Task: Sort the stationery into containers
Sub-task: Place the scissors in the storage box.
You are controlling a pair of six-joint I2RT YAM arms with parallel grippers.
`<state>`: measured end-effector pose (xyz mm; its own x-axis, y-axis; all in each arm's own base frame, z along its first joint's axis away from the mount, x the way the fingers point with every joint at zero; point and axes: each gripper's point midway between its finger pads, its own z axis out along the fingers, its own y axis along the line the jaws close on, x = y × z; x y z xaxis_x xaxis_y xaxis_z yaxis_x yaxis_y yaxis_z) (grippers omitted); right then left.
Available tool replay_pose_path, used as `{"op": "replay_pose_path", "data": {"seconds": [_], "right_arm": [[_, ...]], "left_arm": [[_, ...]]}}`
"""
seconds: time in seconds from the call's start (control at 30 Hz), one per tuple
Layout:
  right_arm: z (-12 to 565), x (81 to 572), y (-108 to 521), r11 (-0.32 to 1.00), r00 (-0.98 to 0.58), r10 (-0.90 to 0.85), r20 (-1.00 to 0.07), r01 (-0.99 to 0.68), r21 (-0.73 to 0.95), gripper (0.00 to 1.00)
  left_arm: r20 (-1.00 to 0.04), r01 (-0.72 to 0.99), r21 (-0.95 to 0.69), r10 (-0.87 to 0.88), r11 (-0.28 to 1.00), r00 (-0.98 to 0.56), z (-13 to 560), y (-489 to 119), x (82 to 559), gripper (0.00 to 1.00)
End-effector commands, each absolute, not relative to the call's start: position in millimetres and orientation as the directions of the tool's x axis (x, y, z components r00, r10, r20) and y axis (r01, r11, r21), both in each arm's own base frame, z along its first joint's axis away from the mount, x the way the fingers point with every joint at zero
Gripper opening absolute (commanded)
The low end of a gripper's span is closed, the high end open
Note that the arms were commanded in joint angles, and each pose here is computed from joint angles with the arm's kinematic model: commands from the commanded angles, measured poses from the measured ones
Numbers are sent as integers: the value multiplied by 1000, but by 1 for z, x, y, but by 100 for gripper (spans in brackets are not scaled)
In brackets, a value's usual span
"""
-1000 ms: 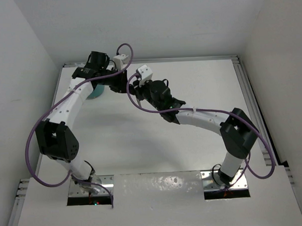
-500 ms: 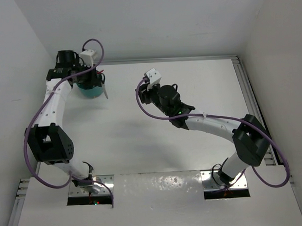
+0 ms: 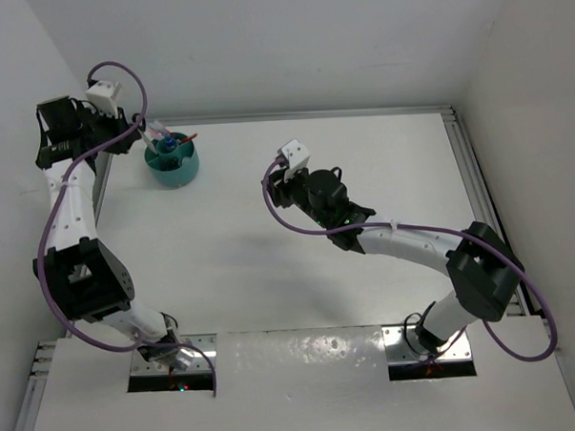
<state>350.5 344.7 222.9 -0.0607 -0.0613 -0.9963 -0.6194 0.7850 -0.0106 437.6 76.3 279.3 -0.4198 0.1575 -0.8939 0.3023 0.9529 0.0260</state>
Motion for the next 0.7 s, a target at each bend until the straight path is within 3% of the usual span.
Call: {"op": "replay_pose_path", "data": {"seconds": [0.0, 0.33, 0.67], "right_arm": [[247, 345, 347, 771, -27, -6, -1000, -637, 13, 42], [245, 348, 345, 783, -52, -36, -998, -622, 4, 42], [243, 346, 343, 786, -58, -48, -997, -618, -2, 42]], "left_arm": [[-950, 350, 88, 184, 933, -251, 315, 79, 465, 0], [-928, 388, 103, 229, 916, -294, 264, 96, 489, 0], [-936, 401, 65, 195, 914, -294, 264, 104, 486, 0]]}}
